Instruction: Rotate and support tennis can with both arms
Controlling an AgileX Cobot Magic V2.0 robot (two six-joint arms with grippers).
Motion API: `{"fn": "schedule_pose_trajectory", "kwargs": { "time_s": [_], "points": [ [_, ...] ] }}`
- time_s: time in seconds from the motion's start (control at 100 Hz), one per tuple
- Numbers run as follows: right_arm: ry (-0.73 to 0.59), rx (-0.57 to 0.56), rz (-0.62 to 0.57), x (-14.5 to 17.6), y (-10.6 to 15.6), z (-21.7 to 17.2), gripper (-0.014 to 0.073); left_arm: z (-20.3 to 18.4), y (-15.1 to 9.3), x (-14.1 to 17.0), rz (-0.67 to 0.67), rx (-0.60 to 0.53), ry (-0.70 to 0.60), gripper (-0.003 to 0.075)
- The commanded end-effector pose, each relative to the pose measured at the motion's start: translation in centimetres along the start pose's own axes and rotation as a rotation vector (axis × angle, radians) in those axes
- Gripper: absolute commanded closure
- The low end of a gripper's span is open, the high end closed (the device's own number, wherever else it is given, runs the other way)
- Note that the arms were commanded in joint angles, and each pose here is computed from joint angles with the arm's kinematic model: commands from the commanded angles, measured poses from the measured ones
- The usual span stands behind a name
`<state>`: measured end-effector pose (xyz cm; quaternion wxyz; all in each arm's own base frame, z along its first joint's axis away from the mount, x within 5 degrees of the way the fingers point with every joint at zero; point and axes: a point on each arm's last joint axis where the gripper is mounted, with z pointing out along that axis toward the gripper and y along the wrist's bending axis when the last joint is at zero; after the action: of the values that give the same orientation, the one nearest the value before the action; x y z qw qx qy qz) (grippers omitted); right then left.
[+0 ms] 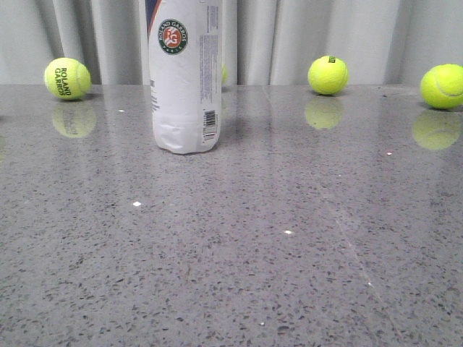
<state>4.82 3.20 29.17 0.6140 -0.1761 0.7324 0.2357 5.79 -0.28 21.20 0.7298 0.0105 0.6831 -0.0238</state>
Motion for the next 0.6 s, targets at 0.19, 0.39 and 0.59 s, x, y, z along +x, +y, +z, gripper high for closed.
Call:
{"fn": "schedule_pose_trajectory", "kwargs": {
  "time_s": [0.19,0.39,0.59],
  "points": [
    [-0.094,-0.003,-0.017,-1.44,0.14,-0.19,0.0664,-0.37,0.17,0.90,0.001,-0.027,-0.041,0.0740],
    [-0.094,-0.003,-0.017,-1.45,0.14,-0.19,0.0664,-0.37,0.16,0.83,0.001,-0.025,-0.050,0.0740],
    [-0.094,-0.003,-0.017,-1.45,0.14,-0.19,0.0664,-0.37,0.16,0.83,0.001,-0.025,-0.050,0.0740]
  ]
}}
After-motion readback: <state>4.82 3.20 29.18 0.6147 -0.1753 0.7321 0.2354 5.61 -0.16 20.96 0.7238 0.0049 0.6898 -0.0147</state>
